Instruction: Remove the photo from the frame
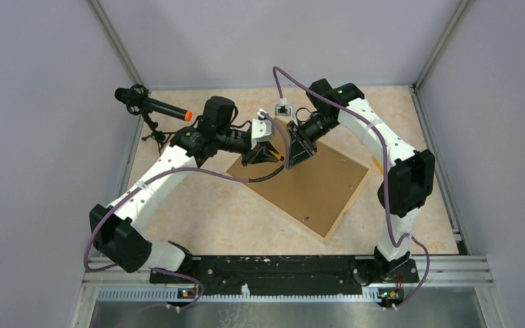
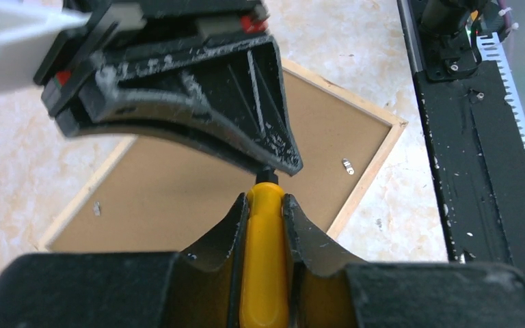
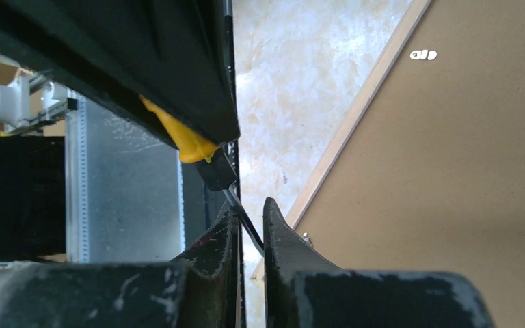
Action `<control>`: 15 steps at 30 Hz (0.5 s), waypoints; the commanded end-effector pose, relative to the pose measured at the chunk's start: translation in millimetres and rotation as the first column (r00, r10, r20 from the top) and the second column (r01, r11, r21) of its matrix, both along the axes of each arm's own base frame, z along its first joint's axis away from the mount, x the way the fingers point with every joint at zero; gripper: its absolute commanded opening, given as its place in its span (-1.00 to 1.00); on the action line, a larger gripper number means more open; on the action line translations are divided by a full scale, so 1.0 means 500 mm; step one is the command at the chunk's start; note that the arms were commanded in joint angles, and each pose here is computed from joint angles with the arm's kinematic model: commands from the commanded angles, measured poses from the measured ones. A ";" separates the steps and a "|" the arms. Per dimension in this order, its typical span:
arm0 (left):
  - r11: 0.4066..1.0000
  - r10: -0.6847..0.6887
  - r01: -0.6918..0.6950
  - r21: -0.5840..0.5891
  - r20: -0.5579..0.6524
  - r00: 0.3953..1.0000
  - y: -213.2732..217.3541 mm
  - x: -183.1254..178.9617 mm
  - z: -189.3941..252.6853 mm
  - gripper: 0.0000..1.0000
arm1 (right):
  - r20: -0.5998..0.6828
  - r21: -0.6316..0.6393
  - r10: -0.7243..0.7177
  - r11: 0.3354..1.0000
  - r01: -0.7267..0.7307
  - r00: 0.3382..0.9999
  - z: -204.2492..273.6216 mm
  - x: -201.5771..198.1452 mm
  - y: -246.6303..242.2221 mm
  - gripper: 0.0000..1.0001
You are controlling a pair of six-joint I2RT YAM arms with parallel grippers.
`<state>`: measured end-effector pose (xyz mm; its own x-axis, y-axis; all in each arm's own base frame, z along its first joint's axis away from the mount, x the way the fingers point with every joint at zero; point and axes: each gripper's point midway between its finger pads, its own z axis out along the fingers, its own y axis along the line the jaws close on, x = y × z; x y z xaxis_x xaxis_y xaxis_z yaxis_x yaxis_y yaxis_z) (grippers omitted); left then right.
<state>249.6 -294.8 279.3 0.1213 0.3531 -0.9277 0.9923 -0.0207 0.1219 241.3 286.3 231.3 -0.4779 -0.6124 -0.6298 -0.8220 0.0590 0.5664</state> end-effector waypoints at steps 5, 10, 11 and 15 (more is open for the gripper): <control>0.967 0.219 -0.226 -0.119 -0.068 0.973 0.015 0.056 0.074 0.35 | 0.061 0.068 -0.081 0.995 0.076 0.995 0.065 0.028 -0.003 -1.00; 0.898 0.347 -0.373 -0.233 -0.146 0.926 0.037 0.100 0.168 0.97 | 0.134 0.113 -0.248 0.966 0.234 0.959 0.117 0.130 -0.033 -1.00; 0.885 0.356 -0.390 -0.254 -0.169 0.919 0.041 0.110 0.183 0.97 | 0.159 0.107 -0.288 0.956 0.273 0.944 0.120 0.147 -0.035 -1.00; 0.837 0.360 -0.440 -0.326 -0.279 0.891 0.036 0.141 0.243 0.97 | 0.155 0.214 -0.441 0.889 0.406 0.884 0.177 0.197 -0.044 -1.00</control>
<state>314.2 -271.4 329.4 -0.1457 0.1621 -0.9760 0.9218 0.3804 -0.0744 304.3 267.5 264.5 -0.5673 -0.4410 -0.6955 -0.8213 0.2405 0.5174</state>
